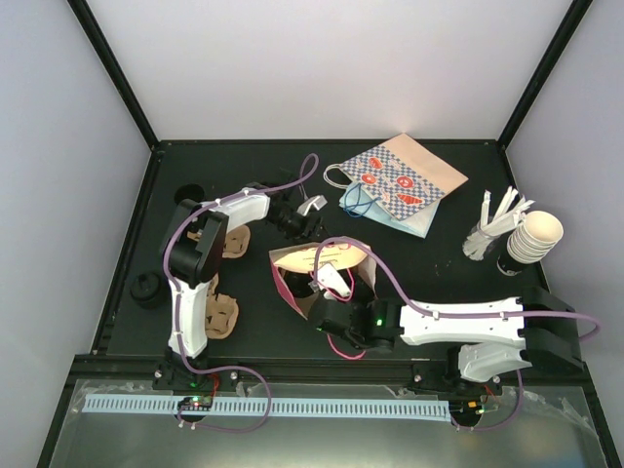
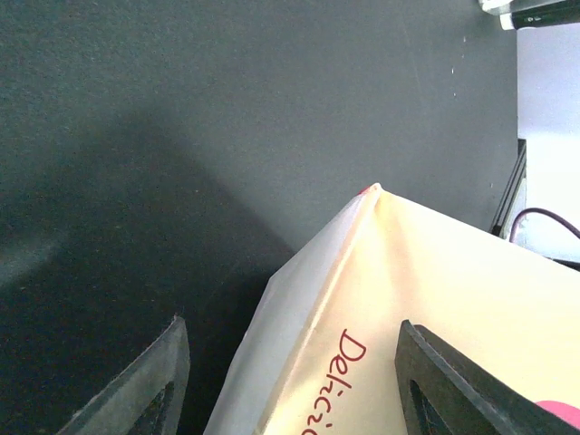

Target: Pack the takeout coffee

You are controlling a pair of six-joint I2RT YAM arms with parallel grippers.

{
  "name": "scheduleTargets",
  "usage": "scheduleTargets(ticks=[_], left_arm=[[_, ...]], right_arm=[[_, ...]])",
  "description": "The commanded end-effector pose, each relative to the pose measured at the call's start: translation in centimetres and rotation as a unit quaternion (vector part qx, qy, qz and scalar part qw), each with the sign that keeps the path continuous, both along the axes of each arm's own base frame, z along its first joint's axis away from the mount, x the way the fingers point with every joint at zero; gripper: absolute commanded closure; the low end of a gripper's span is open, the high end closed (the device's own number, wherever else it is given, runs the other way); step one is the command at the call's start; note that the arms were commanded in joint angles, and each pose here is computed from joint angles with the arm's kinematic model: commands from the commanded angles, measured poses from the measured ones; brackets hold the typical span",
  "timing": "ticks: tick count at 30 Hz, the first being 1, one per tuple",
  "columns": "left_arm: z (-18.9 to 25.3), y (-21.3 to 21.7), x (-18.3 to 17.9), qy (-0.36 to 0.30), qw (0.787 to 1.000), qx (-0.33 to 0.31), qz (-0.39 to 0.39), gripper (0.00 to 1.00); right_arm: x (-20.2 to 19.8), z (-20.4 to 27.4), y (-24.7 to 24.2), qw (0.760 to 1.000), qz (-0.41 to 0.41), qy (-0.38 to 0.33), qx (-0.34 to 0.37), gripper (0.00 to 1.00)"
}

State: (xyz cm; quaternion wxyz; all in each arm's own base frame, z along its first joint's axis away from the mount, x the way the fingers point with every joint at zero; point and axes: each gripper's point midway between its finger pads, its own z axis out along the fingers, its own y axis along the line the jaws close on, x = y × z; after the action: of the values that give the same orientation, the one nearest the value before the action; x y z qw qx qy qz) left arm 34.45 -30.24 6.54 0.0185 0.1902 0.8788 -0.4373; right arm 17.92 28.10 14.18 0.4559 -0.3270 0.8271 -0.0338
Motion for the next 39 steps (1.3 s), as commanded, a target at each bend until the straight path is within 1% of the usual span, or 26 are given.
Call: scheduleTargets(ticks=[1, 4, 7, 9, 11, 13, 16, 22, 25, 27, 29, 32, 34, 36, 39], left_arm=[[2.0, -0.9, -0.6, -0.012, 1.000, -0.015, -0.021, 0.35], [2.6, -0.6, -0.4, -0.029, 0.999, -0.008, -0.014, 0.34], [3.6, -0.1, -0.2, -0.051, 0.999, 0.002, -0.002, 0.30], [4.6, 0.5, 0.2, -0.071, 0.997, 0.017, 0.011, 0.24], [6.4, 1.2, 0.6, -0.101, 0.994, 0.027, 0.024, 0.19], [8.2, 2.1, 0.9, -0.127, 0.990, 0.036, 0.039, 0.11], [11.3, 3.6, 1.2, -0.167, 0.983, 0.049, 0.064, 0.02], [17.8, 6.8, 0.3, -0.253, 0.959, 0.071, 0.109, 0.01], [20.8, 8.2, -1.1, -0.295, 0.945, 0.074, 0.122, 0.01], [22.5, 8.5, -2.6, -0.322, 0.938, 0.057, 0.114, 0.01], [23.7, 8.4, -4.7, -0.346, 0.933, 0.031, 0.094, 0.01], [25.2, 7.6, -8.2, -0.394, 0.917, 0.001, 0.055, 0.02], [26.0, 7.1, -10.4, -0.435, 0.900, -0.007, 0.031, 0.02], [26.4, 6.3, -12.2, -0.460, 0.888, -0.012, 0.005, 0.02], [26.7, 5.4, -13.7, -0.475, 0.879, -0.016, -0.022, 0.02]], right_arm=[[0.1, 1.7, -0.4, 0.999, -0.016, -0.027, -0.010, 0.59], [0.1, 2.7, -1.5, 0.999, -0.024, -0.032, -0.010, 0.59], [0.0, 3.6, -2.3, 0.999, -0.021, -0.035, -0.004, 0.58], [-0.2, 4.3, -2.6, 0.999, -0.012, -0.034, 0.003, 0.57], [-0.5, 4.9, -2.7, 1.000, 0.000, -0.029, 0.011, 0.57], [-0.7, 5.3, -2.7, 1.000, 0.009, -0.023, 0.017, 0.56], [-1.0, 5.9, -2.6, 0.999, 0.022, -0.012, 0.025, 0.56], [-0.9, 7.4, -2.2, 0.999, 0.035, -0.008, 0.034, 0.56], [-0.8, 8.1, -2.1, 0.998, 0.039, -0.010, 0.043, 0.56], [-0.8, 8.4, -2.0, 0.998, 0.043, -0.009, 0.048, 0.57], [-0.7, 8.5, -1.9, 0.998, 0.047, -0.008, 0.050, 0.56], [-0.7, 8.7, -1.8, 0.997, 0.050, -0.008, 0.051, 0.57], [-0.5, 8.9, -1.8, 0.997, 0.050, -0.008, 0.054, 0.56], [-0.4, 9.1, -1.8, 0.997, 0.049, -0.009, 0.056, 0.57], [-0.3, 9.3, -1.9, 0.997, 0.049, -0.011, 0.060, 0.57]])
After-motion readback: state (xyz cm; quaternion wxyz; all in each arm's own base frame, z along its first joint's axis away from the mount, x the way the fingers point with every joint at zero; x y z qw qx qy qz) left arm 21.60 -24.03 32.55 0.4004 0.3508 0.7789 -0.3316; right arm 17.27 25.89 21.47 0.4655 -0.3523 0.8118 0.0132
